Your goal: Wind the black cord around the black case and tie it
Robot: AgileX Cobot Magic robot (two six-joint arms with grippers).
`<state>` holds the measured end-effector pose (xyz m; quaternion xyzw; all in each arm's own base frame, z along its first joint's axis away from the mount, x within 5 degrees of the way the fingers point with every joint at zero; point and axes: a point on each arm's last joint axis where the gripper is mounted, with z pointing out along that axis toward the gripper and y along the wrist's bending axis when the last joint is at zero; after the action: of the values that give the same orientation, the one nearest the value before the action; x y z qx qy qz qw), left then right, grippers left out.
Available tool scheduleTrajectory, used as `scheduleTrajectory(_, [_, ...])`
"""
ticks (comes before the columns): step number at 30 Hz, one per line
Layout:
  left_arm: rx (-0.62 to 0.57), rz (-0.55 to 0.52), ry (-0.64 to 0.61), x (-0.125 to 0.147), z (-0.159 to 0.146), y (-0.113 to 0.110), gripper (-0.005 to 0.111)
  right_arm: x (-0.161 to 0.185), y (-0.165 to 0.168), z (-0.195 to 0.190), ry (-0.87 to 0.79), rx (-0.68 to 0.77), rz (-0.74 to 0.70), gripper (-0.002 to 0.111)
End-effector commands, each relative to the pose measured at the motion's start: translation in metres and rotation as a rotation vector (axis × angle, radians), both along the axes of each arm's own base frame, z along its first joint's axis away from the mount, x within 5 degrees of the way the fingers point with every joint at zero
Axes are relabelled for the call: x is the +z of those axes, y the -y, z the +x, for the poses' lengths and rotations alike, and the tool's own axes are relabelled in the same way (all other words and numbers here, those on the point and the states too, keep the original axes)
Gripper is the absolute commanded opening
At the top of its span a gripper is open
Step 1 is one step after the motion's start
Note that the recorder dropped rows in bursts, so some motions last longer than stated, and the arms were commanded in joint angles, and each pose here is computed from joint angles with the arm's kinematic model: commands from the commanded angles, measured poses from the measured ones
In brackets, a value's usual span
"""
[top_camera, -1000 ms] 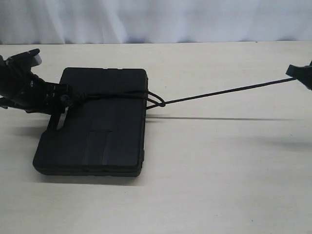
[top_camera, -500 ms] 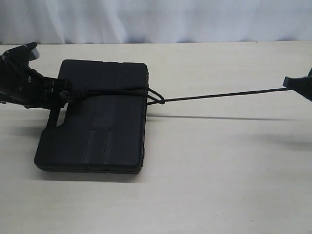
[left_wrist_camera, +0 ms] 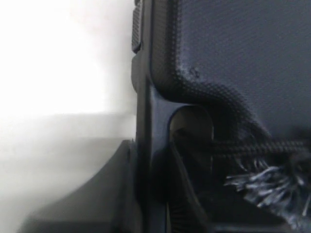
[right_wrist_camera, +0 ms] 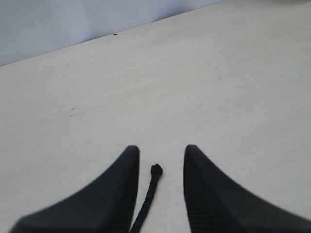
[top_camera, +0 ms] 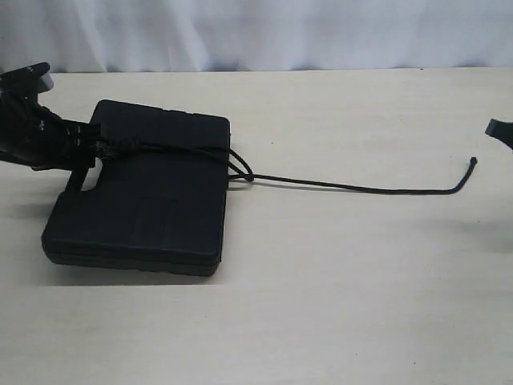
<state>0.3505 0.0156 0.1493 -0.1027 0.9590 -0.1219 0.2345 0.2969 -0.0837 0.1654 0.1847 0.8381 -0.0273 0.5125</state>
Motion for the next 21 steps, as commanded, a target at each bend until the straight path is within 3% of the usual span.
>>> scheduleTrajectory(1, [0.013,0.018,0.069,0.009,0.006,0.006,0.023,0.003,0.002,0.001,0.019,-0.008,-0.006,0.046])
scheduleTrajectory(6, [0.021,0.016,0.074,0.01,0.006,0.005,0.035,0.01,0.002,0.006,0.001,-0.003,-0.001,0.059])
scheduleTrajectory(14, [0.025,0.017,0.088,0.013,0.009,0.005,0.047,0.018,0.001,0.011,-0.08,0.006,0.017,0.059])
scheduleTrajectory(17, [-0.051,0.007,0.078,0.027,0.016,0.008,0.048,0.02,-0.007,0.016,-0.111,0.034,0.024,0.058])
scheduleTrajectory(19, [-0.116,-0.005,0.056,0.038,0.02,0.012,0.046,0.022,-0.019,0.021,-0.129,0.088,0.009,0.054])
scheduleTrajectory(21, [-0.178,-0.02,0.025,0.05,0.02,0.015,0.035,0.025,-0.034,0.027,-0.18,0.171,-0.033,0.039])
